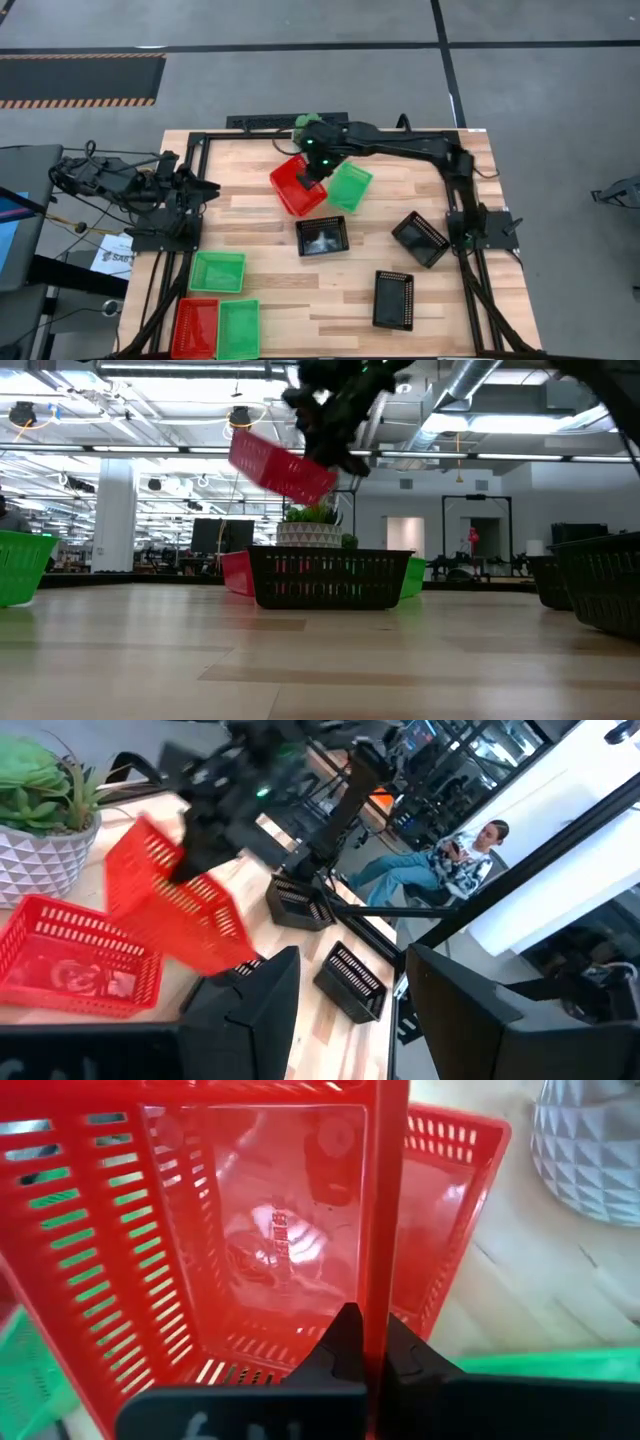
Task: Stack baskets by color
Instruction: Stack the right red bin on the top left red bin, then stack the bottom red bin on the top red bins
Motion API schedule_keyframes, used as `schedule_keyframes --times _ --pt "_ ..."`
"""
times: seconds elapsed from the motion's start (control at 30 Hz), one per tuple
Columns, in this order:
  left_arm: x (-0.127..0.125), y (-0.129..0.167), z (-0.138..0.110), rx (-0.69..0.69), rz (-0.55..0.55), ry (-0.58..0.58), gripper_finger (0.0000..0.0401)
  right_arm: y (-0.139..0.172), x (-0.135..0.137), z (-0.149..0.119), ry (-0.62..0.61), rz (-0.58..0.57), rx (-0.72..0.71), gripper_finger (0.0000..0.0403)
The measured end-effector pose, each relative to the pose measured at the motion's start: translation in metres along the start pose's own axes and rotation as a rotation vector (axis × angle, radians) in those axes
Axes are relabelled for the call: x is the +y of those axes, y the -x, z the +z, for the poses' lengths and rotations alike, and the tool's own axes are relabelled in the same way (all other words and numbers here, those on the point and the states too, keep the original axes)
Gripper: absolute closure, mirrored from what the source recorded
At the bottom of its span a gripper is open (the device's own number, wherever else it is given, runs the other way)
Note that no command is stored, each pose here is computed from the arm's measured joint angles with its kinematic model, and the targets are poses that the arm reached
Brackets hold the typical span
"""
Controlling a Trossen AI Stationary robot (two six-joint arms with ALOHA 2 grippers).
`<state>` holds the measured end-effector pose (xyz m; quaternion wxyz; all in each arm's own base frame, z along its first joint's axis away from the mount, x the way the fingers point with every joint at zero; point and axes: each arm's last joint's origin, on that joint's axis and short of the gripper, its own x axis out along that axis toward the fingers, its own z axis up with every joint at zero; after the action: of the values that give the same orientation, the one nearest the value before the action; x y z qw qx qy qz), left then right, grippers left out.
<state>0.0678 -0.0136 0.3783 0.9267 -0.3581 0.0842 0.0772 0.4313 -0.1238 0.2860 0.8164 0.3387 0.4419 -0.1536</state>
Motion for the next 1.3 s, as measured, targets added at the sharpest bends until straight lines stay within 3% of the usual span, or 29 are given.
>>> schedule_keyframes --times 0.17,0.5,0.77,0.97,1.1,1.2,1.3 --pt "0.000 0.000 0.000 0.001 0.001 -0.001 0.0227 -0.036 -0.015 0.010 -0.031 -0.055 0.059 0.0396" --pt "0.002 0.000 -0.002 0.015 0.018 -0.012 0.0227 -0.076 -0.039 0.010 -0.055 -0.139 0.127 0.0382" --pt "0.002 0.000 -0.002 0.019 0.024 -0.016 0.0227 -0.078 -0.040 0.011 0.006 -0.146 0.125 0.0332" --pt "0.003 0.000 -0.003 0.030 0.030 -0.004 0.0227 -0.052 -0.037 0.023 -0.011 -0.151 0.114 0.0244" --pt "0.006 0.000 -0.007 0.097 0.036 0.057 0.0227 -0.017 -0.018 0.034 0.004 -0.135 0.089 0.0198" --pt "0.011 -0.004 -0.019 0.268 0.104 0.109 0.0227 0.015 0.001 0.025 0.054 -0.053 0.085 0.0182" --pt "0.011 -0.019 -0.038 0.547 0.194 0.125 0.0227 0.059 0.023 0.006 0.096 0.003 0.083 0.0179"
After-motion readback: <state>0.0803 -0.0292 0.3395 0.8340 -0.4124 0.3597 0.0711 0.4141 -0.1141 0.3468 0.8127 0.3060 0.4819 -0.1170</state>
